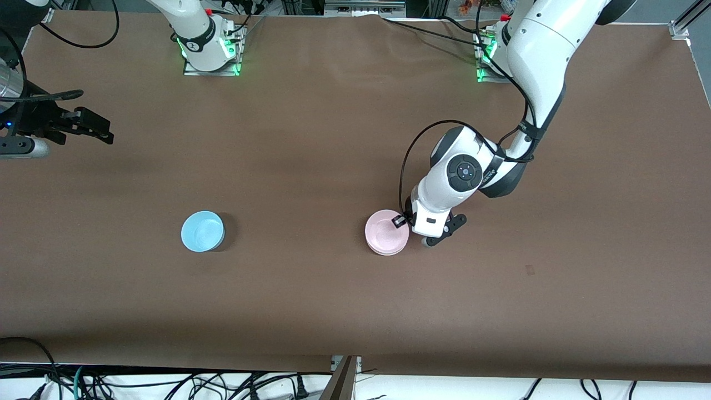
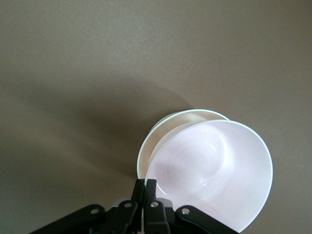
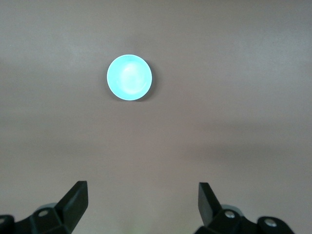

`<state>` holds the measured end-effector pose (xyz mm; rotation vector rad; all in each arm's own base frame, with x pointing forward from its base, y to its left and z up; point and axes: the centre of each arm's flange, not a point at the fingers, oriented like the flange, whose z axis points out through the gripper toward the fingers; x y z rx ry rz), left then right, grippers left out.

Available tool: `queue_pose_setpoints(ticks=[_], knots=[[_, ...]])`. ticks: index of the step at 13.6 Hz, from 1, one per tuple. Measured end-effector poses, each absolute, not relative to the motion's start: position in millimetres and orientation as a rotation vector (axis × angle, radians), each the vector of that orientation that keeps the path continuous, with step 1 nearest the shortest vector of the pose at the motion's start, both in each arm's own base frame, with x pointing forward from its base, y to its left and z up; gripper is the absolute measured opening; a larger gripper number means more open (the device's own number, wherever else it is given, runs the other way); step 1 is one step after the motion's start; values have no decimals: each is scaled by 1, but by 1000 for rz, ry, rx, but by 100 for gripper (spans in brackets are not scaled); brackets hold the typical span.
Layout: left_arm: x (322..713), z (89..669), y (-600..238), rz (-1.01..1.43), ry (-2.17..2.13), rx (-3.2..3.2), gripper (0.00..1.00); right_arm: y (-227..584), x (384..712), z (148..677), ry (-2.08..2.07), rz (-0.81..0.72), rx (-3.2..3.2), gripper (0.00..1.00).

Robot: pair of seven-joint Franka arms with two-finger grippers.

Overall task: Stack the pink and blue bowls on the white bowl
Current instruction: 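Lower the pink bowl into the white bowl and open the left gripper, then reach the right gripper to the light blue bowl while the left gripper withdraws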

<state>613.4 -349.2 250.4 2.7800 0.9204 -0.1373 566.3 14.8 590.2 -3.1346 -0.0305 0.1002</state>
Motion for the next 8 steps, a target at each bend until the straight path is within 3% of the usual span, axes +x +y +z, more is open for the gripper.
queue_pose_setpoints(ticks=[6, 8], knots=[[612, 245, -351, -147, 917, 2786, 4, 16, 588, 540, -26, 215, -3138, 100], [612, 245, -351, -146, 917, 2786, 14, 17, 597, 519, -26, 253, -3140, 100]])
